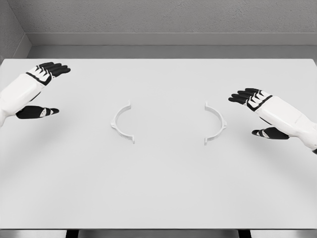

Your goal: Assemble PVC drainage pipe clamps

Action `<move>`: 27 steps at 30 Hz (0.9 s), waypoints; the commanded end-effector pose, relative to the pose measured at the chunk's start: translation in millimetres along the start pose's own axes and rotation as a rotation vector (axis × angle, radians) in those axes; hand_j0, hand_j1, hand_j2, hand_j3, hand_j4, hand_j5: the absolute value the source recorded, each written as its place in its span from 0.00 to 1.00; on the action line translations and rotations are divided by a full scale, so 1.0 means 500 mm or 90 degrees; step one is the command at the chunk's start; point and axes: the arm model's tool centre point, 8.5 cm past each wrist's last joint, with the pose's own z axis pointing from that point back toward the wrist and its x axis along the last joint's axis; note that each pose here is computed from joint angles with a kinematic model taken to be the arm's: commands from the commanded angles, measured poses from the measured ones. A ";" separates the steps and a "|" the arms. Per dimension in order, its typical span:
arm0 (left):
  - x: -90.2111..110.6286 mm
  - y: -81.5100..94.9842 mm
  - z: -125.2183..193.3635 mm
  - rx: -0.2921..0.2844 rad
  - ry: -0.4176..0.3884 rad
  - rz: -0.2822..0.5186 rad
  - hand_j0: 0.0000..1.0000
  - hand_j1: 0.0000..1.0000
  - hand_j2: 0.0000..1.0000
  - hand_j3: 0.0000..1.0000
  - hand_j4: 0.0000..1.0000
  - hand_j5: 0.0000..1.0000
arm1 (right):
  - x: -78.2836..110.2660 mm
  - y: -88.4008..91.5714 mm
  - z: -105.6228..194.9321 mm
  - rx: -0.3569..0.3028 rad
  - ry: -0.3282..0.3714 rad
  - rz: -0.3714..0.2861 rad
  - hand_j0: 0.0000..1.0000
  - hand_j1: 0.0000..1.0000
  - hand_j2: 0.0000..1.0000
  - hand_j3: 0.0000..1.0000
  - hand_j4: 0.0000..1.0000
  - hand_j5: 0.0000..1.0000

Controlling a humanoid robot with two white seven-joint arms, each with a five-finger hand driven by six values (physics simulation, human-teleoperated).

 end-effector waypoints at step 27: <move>0.053 -0.189 -0.152 -0.028 -0.038 0.115 1.00 1.00 1.00 1.00 1.00 1.00 | -0.066 0.090 -0.181 0.092 0.095 0.085 1.00 1.00 1.00 1.00 1.00 1.00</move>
